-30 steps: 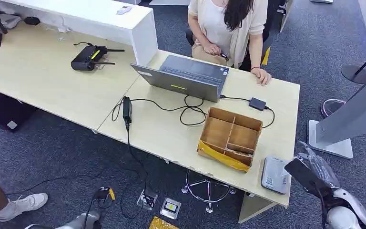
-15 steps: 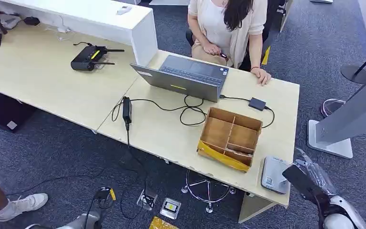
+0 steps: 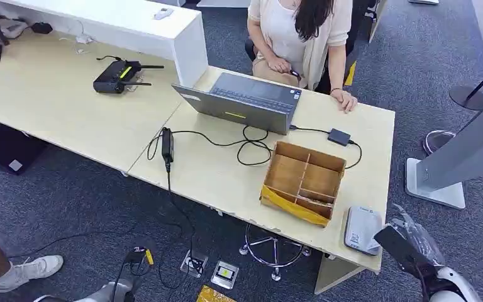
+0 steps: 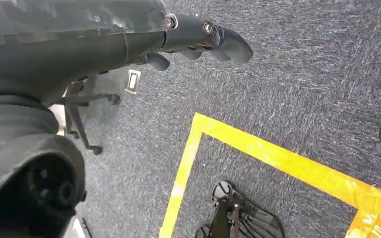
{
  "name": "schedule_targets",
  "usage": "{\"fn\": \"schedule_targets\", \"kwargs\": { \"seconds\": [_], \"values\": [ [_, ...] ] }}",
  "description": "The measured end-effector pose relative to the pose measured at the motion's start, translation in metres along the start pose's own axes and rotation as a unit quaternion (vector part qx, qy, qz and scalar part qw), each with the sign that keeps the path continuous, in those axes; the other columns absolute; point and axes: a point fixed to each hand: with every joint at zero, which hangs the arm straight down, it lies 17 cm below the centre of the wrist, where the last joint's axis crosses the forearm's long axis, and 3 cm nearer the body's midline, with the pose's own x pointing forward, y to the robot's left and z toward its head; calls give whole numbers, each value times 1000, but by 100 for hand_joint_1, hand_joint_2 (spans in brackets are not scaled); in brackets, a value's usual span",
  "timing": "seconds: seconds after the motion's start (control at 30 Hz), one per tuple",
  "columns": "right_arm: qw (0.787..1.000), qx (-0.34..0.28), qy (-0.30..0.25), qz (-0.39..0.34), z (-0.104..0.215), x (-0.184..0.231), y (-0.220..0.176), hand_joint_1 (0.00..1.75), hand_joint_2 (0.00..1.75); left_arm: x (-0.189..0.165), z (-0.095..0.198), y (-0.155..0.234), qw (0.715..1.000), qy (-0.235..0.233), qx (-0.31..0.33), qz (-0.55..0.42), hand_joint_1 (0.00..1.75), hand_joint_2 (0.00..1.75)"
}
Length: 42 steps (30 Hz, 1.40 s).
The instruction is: Pass the card to the sensor for recognition and then transmit it.
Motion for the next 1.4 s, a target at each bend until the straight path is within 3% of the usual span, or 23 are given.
{"fn": "schedule_targets", "kwargs": {
  "seconds": [1.03,1.4],
  "values": [
    [1000,-6,-16,11,-8,12,-12,175,175,-1,0,0,1000,3,1,4,0,0],
    [998,-30,-36,44,-22,28,-44,175,175,-1,0,0,1000,3,0,4,0,0]
  ]
}}
